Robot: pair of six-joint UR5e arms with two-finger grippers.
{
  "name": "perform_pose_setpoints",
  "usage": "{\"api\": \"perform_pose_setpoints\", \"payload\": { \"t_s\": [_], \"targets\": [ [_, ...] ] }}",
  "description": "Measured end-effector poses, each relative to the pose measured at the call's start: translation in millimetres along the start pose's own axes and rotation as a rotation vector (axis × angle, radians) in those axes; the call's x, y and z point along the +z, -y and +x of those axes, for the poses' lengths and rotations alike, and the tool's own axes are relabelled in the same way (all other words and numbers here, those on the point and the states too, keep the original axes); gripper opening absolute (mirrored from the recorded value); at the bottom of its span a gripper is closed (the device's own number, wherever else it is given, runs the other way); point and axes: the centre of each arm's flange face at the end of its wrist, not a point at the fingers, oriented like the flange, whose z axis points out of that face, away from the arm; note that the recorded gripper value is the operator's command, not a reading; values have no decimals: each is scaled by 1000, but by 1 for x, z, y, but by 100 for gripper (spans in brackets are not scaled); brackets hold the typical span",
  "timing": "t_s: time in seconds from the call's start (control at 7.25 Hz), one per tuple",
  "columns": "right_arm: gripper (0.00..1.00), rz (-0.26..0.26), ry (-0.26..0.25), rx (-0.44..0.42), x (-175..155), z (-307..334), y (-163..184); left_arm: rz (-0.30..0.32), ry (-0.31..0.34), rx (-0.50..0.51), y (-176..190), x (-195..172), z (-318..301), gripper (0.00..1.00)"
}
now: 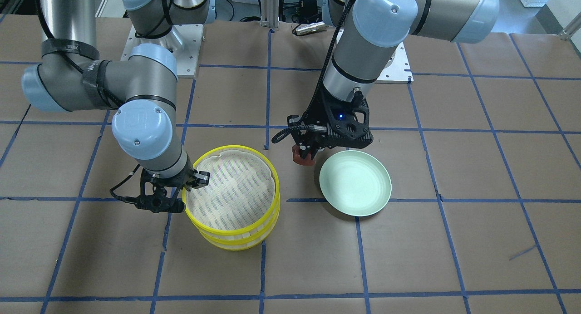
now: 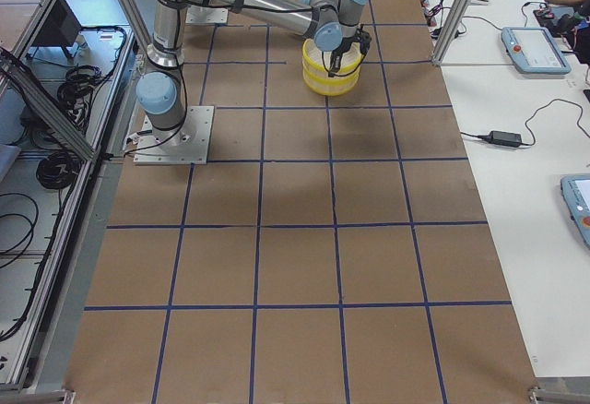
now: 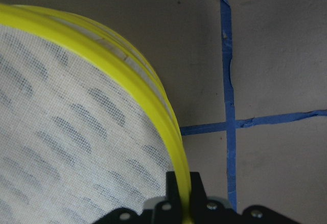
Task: Place buns in different layers of steamer
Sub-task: 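Carry the red-brown bun with the left gripper over the steamer's top tier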
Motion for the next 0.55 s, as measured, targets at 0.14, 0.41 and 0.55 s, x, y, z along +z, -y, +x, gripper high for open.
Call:
{"api": "perform_pose_setpoints", "payload": {
  "t_s": [0.14, 0.41, 0.55],
  "targets": [
    [9, -6, 3, 8, 3, 0, 0, 3, -9, 1, 1, -1, 0, 14],
    [13, -13, 10, 24, 5, -1, 0, 8, -13, 13, 1, -4, -1, 14],
    [30, -15, 10, 27, 6, -1, 0, 10, -14, 17, 2, -5, -2, 14]
  ]
}}
